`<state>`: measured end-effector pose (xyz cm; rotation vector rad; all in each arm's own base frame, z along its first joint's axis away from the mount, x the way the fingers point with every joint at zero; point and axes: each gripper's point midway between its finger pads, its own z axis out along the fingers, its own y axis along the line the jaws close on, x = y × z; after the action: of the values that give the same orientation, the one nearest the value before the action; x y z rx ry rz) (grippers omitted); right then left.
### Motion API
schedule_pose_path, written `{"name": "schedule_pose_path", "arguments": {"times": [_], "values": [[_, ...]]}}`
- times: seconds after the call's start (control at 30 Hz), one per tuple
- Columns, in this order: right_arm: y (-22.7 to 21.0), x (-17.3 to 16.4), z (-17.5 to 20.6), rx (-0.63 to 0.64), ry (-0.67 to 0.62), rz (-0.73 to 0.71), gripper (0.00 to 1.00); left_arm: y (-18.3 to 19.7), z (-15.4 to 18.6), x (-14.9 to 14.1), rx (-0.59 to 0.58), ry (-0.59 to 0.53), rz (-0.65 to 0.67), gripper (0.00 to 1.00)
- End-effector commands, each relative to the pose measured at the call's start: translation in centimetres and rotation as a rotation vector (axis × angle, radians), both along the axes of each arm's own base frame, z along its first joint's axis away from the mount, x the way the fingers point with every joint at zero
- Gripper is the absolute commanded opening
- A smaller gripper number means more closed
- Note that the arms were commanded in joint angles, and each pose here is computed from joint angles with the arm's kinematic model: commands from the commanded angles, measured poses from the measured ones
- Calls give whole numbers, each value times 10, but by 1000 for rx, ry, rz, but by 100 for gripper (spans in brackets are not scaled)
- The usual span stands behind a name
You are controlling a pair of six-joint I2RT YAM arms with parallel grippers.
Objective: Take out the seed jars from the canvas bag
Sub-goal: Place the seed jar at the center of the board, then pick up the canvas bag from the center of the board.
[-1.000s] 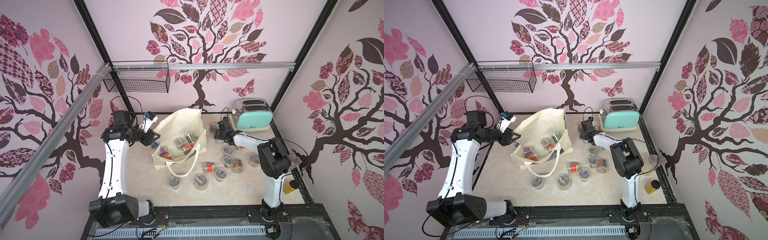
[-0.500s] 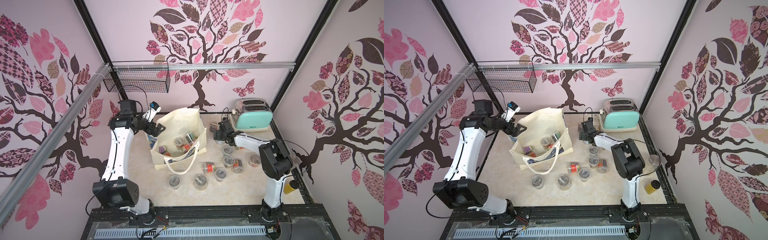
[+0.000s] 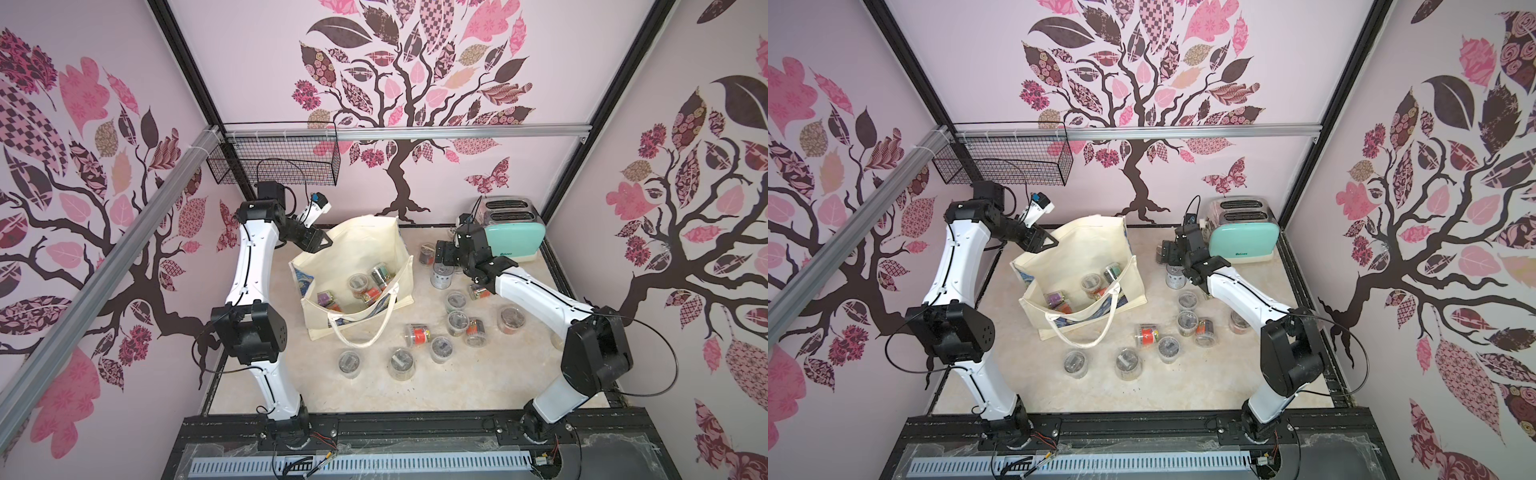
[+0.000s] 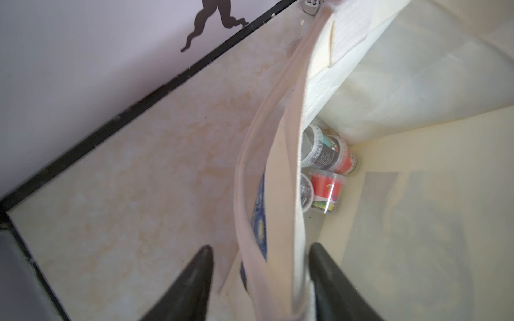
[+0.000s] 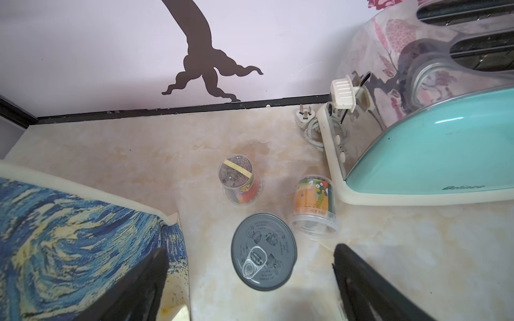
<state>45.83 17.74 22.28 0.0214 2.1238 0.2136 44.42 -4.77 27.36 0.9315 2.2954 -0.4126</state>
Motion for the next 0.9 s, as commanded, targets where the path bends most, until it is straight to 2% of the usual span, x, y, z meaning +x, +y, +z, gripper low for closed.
{"name": "schedule_pose_path", "arguments": {"times": [0.0,0.03,0.17,0.3,0.5,0.63,0.73,0.87], "values": [[0,-9,29,4,-7,35,96,-8,7,-18,-21,59,-43,7],[4,-10,36,16,-12,59,96,-8,11,-17,-27,49,-39,0],[39,-19,62,80,36,251,93,-13,34,-13,-15,-44,-41,0],[77,-35,105,203,43,425,91,-12,70,-2,9,-208,31,0],[126,-68,150,214,6,614,90,-12,124,-1,-43,-446,114,0],[172,-100,157,209,34,750,91,-17,121,-10,-66,-394,107,0],[201,-118,145,227,65,800,90,-22,110,-19,-72,-378,76,0],[228,-138,118,104,37,797,90,-24,85,-29,-77,-327,73,0]]}}
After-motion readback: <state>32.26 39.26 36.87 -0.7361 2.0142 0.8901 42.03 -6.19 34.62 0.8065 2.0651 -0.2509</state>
